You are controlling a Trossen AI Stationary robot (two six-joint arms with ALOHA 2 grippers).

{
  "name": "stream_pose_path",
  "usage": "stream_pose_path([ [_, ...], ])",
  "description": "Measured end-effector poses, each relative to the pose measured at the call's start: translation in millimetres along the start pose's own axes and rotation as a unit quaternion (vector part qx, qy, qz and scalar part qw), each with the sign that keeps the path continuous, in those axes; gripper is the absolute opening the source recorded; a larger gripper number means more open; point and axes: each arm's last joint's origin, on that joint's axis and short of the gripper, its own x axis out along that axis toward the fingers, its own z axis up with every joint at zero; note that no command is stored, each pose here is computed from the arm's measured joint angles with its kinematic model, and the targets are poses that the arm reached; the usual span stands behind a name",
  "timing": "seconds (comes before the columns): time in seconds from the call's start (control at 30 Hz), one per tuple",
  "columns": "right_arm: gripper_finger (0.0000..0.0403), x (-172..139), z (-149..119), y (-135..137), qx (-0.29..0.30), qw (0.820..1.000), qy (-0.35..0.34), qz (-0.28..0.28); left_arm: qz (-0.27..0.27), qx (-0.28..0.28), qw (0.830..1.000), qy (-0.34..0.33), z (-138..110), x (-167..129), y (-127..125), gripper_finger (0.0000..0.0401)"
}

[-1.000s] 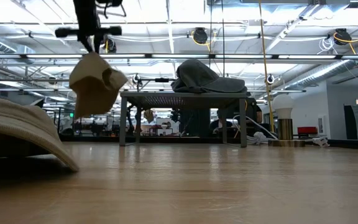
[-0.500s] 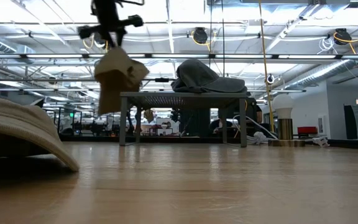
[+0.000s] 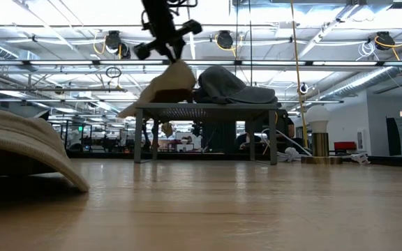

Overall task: Pick & Place hat
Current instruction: Put the top brown cap on the shelf

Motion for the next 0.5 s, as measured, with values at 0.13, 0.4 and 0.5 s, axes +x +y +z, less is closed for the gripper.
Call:
stream_pose_path([
  [0.13,0.0199,0,0,0,0.000,1.000,0.000,0.000,-0.018,0.030,0.999,0.004,-10,5,-22,0.0019],
  [0.4,0.0199,0,0,0,0.000,1.000,0.001,0.000,0.013,0.060,0.996,0.060,-38,24,-26,0.0019],
  [0.5,0.0199,0,-1,1,0.000,1.000,0.006,0.003,0.026,0.076,0.993,0.081,-47,26,-22,0.0019],
])
